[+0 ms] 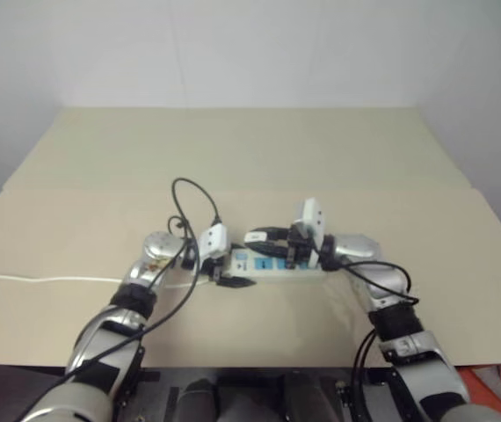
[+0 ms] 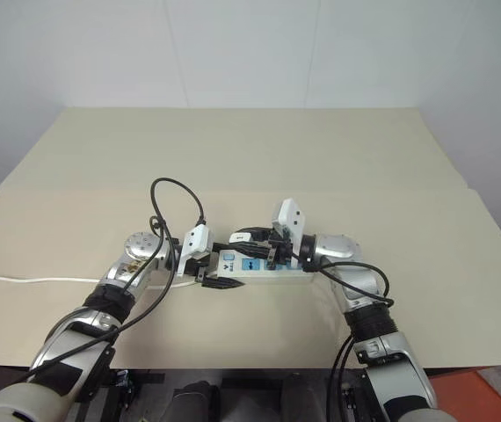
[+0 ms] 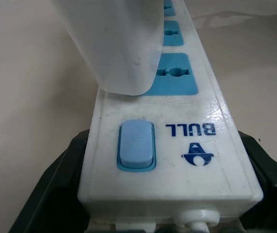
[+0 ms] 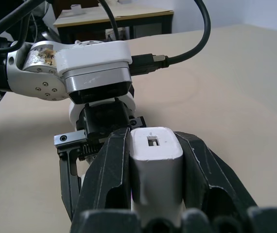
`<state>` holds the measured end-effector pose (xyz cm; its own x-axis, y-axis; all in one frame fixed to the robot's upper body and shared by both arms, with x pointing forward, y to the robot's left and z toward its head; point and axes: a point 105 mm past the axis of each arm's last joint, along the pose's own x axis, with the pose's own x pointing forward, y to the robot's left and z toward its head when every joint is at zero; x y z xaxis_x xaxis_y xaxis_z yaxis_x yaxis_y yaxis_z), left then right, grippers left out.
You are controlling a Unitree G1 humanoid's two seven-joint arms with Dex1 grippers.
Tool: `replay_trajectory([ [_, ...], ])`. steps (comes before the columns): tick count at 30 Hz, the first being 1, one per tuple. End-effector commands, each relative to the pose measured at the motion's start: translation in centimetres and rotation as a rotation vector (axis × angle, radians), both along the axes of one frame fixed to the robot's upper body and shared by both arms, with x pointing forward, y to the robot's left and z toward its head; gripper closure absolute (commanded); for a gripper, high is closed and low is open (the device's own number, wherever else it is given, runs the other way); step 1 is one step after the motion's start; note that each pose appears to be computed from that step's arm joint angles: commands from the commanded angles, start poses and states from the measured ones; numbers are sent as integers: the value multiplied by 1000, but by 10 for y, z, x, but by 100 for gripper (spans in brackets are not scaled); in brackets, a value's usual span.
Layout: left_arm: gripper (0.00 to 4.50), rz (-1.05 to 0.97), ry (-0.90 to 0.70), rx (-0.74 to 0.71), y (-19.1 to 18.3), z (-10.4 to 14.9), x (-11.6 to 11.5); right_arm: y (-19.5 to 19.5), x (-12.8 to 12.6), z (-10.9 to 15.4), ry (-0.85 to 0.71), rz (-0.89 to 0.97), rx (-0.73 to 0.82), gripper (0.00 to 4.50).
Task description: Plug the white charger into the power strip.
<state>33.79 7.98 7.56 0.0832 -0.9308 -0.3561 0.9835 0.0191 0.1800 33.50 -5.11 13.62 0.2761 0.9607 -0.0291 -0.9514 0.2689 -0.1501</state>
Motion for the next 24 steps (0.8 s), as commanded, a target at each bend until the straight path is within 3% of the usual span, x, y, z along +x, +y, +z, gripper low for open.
replay_trajectory([
  [1, 117, -14, 9, 54, 11, -5, -4, -18, 11, 9, -25, -49, -7, 336],
  [13, 117, -23, 23, 60, 16, -6, -14, -2, 1, 11, -56, 107, 6, 336],
  [24, 117, 13, 28, 69, 27, -7, -17, -10, 0, -1, -55, 75, 27, 336],
])
